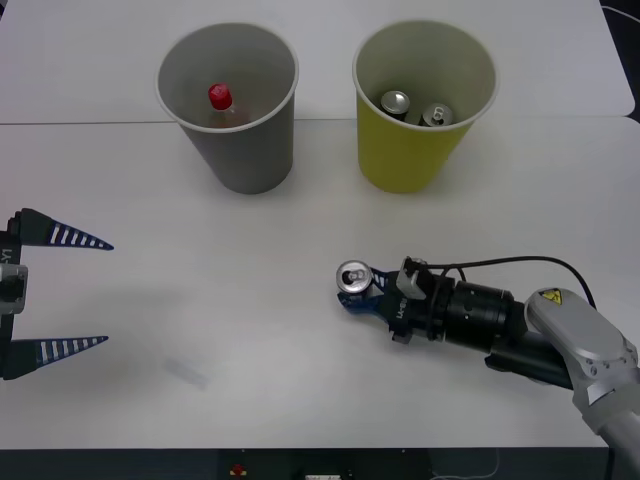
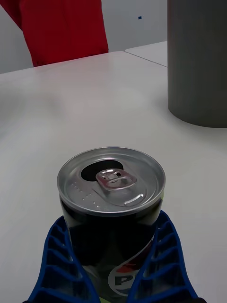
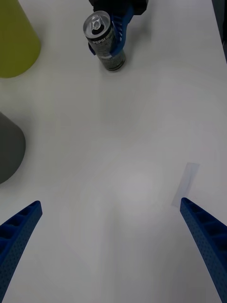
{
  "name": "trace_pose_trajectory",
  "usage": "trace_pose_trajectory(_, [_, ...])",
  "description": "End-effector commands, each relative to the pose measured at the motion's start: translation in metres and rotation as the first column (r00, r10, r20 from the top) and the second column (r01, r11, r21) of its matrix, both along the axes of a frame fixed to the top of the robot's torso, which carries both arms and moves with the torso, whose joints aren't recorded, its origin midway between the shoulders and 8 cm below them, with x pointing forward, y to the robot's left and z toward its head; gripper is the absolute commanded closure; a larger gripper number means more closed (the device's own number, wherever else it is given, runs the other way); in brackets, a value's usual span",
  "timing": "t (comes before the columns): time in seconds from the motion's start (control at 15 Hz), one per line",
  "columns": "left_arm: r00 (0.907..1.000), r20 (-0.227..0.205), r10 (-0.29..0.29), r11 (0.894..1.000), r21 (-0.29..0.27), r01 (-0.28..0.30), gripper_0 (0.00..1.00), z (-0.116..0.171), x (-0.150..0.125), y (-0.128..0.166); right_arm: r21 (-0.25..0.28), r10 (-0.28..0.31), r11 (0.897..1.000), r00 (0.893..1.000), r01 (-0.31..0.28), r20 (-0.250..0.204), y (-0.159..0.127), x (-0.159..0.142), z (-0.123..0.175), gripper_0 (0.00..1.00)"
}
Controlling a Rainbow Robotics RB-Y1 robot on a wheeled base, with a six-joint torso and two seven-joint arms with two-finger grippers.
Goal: Put the can into the green bin and the plastic bottle into the gray bin
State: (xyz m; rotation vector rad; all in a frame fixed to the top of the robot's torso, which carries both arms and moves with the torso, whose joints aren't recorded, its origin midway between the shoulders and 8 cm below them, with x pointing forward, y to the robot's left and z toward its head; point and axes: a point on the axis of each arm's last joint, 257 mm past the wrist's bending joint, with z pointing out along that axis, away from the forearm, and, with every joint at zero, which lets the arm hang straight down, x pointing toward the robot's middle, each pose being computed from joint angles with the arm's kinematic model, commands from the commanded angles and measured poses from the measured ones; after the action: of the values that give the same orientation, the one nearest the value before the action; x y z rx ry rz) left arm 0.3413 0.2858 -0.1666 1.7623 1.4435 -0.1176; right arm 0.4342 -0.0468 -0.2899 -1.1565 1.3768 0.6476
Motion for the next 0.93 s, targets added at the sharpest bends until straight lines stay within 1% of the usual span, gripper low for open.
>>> trace_pose_trajectory(0.07, [1.0,0.0,0.0,1.0,0.0,0.0,0.0,0.0,0.0,0.0,0.021,0.03,0.999,0.998,-0.029,-0.054,-0.004,-0.005,0.006,1.0])
trace_pose_trajectory(0.27, [1.0,0.0,0.0,1.0,0.0,0.0,0.0,0.0,0.0,0.0,0.037,0.062,0.998,0.988,-0.057,-0.139,-0.01,-0.016,0.021,1.0])
trace_pose_trajectory(0.47, [1.0,0.0,0.0,1.0,0.0,0.0,0.0,0.0,0.0,0.0,0.051,0.066,0.997,0.972,-0.056,-0.224,-0.017,-0.021,0.039,1.0])
trace_pose_trajectory(0.53, [1.0,0.0,0.0,1.0,0.0,0.0,0.0,0.0,0.0,0.0,0.056,0.063,0.997,0.966,-0.05,-0.253,-0.02,-0.021,0.045,1.0])
trace_pose_trajectory(0.67, [1.0,0.0,0.0,1.0,0.0,0.0,0.0,0.0,0.0,0.0,0.067,0.052,0.997,0.954,-0.033,-0.297,-0.024,-0.021,0.058,1.0])
trace_pose_trajectory(0.8, [1.0,0.0,0.0,1.0,0.0,0.0,0.0,0.0,0.0,0.0,0.068,0.035,0.998,0.942,-0.013,-0.333,-0.029,-0.022,0.073,1.0])
trace_pose_trajectory(0.93, [1.0,0.0,0.0,1.0,0.0,0.0,0.0,0.0,0.0,0.0,0.045,0.0,0.999,0.934,0.017,-0.356,-0.037,-0.024,0.085,1.0])
